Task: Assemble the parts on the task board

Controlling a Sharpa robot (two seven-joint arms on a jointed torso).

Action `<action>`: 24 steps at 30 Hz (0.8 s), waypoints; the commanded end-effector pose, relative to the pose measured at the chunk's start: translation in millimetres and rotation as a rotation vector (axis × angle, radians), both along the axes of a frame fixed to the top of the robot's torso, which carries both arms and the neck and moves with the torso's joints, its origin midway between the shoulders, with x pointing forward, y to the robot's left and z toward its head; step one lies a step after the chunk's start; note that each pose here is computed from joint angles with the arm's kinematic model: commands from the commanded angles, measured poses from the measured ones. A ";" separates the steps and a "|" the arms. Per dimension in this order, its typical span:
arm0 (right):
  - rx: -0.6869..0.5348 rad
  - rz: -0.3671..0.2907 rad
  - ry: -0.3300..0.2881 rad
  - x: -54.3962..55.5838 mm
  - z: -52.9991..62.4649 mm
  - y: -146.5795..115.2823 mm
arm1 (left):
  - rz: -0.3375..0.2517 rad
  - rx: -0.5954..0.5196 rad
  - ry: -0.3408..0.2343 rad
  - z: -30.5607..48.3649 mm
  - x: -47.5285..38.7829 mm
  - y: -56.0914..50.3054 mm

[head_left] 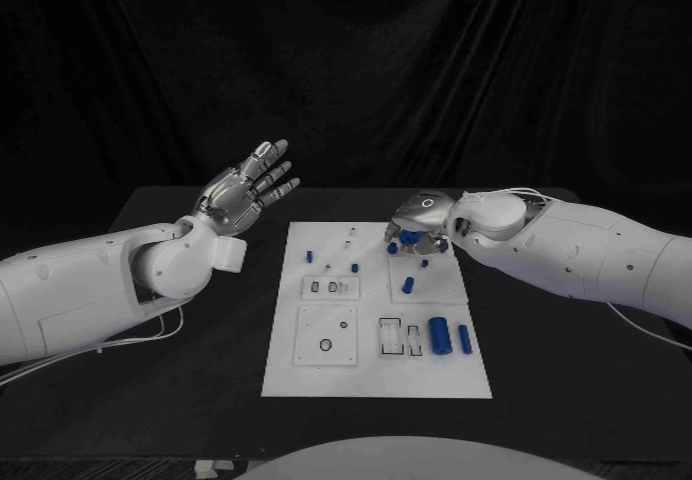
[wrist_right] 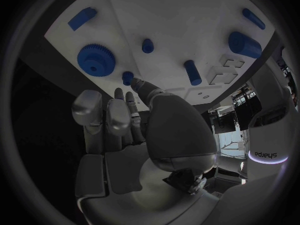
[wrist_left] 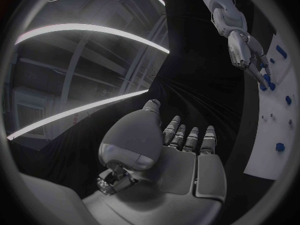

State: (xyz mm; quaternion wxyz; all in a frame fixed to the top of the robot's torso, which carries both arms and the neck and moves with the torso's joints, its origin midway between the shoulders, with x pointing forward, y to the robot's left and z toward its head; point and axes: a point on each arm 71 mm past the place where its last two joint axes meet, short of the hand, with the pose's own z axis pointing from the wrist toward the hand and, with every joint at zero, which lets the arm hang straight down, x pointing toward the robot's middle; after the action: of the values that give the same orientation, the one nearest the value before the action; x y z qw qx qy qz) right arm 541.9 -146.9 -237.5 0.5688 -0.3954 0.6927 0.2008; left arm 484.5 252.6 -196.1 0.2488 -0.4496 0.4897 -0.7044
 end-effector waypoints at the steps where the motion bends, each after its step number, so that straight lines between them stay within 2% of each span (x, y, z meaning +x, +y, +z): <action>1: -0.002 0.010 -0.008 -0.1 -2.5 0.8 | -0.009 -0.017 -0.006 1.0 -0.4 -0.6; 13: 0.014 -0.001 -0.036 3.5 -6.2 6.2 | -0.018 -0.018 -0.001 -0.2 0.3 -1.8; 24: 0.010 -0.011 -0.036 6.2 -11.9 8.5 | -0.026 -0.017 0.006 -0.9 0.5 -1.9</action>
State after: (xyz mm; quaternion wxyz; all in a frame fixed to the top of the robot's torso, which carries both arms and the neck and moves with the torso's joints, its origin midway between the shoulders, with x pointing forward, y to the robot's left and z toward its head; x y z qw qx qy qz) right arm 547.4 -137.8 -248.9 0.5760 -0.3924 0.6893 0.1980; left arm 485.6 252.6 -197.6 0.2426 -0.4493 0.4935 -0.7041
